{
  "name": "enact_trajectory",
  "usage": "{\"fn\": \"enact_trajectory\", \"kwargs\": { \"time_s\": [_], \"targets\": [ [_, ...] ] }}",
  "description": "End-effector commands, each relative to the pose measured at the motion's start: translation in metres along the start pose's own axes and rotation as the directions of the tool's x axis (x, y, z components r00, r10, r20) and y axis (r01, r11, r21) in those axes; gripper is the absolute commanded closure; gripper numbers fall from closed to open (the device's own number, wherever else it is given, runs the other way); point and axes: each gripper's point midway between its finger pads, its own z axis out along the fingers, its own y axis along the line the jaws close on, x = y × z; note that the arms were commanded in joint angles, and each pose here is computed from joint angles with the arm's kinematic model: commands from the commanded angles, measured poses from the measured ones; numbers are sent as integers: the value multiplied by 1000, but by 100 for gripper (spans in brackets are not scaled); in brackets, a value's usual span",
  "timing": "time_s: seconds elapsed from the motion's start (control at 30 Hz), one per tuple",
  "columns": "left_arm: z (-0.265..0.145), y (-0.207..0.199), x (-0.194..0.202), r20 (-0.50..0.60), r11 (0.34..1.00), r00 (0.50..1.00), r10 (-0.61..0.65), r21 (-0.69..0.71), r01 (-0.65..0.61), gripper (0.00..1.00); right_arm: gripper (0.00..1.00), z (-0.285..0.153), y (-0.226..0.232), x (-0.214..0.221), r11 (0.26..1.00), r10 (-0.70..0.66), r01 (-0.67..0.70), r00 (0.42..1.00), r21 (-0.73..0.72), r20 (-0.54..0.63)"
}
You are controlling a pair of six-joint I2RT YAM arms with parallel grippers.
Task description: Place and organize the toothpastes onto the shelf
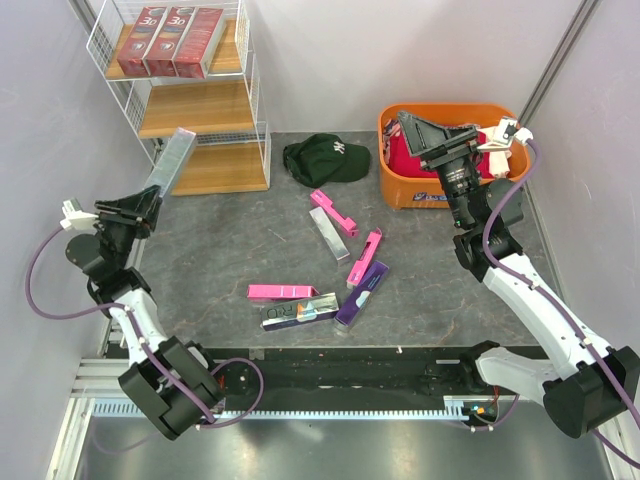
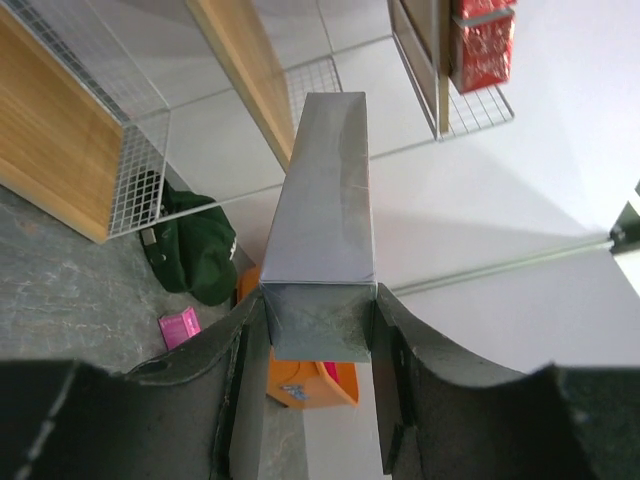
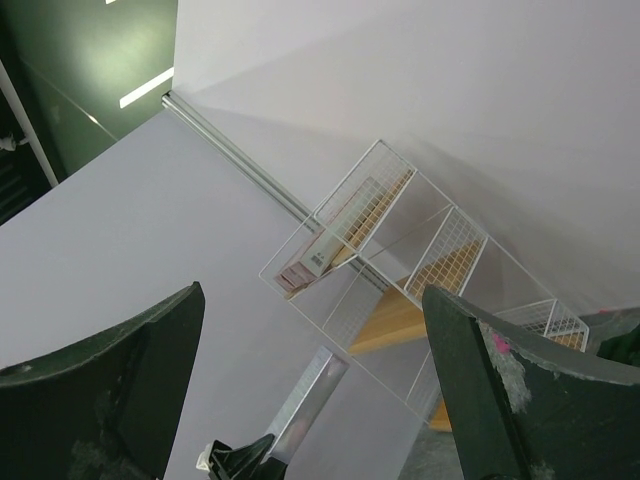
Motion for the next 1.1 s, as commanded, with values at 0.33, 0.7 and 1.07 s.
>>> {"fn": "enact_trajectory", "kwargs": {
  "time_s": [0.33,0.7,1.07],
  "targets": [
    [64,-16,-48,40,999,998,47,-6,-46,98,2,2,-14,5,999,-10,10,1000,37,-3],
    [133,-1,-31,69,997,997,-17,-70,22,98,2,1,-19,6,998,-18,18,1000,53,-4],
    [170,15,-35,194,986,973,-122,-85,140,98,2,0,-24,5,997,-34,34,999,67,-1]
  ]
}}
